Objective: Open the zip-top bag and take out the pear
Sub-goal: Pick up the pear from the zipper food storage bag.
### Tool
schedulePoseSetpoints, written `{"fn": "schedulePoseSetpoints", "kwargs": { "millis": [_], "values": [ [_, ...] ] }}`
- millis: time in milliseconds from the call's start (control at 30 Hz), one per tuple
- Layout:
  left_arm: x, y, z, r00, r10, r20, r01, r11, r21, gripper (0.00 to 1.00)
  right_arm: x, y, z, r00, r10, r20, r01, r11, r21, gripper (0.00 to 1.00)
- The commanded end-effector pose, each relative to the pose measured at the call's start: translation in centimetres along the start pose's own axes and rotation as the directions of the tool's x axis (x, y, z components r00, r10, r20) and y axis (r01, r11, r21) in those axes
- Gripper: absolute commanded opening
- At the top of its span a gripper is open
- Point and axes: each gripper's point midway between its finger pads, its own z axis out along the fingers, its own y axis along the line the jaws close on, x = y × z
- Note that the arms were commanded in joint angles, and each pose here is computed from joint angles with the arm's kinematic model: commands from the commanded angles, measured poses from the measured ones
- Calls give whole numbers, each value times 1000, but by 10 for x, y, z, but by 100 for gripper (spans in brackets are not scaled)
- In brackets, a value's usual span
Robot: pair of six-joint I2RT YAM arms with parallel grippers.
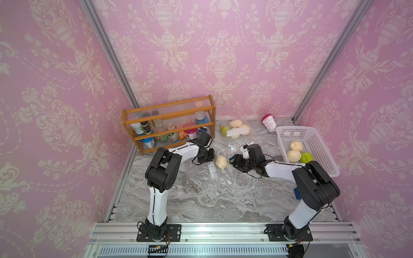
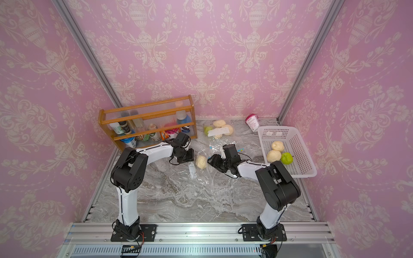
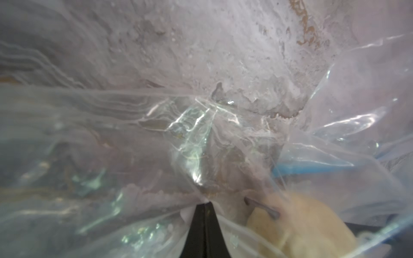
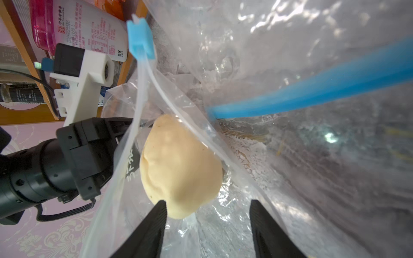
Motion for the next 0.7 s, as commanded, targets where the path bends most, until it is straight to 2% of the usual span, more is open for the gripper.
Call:
{"fn": "schedulePoseSetpoints", "kwargs": {
  "millis": [0, 100, 367, 533, 667],
  "values": [
    [17, -1, 16, 999, -13, -49, 13, 1000, 11, 0, 4, 2, 4, 1000, 2, -4, -2, 1000, 0, 63],
    [16, -1, 7, 999, -7, -35, 7, 1000, -6, 0, 7, -5, -1, 1000, -17, -11, 18, 999, 45, 63],
    [2, -2, -61, 996, 93, 9, -91, 986, -142, 0, 10, -7, -18, 997, -69, -27, 72, 991, 116, 63],
    [-6, -21, -92, 993, 93, 72, -86, 992, -96, 16, 12, -5, -24, 996, -83, -28, 86, 989, 119, 63],
    [-6, -40, -89, 995, 68, 70, -68, 998, -10, 29, 15, -7, -21, 996, -73, -43, 77, 991, 112, 63]
  ]
}}
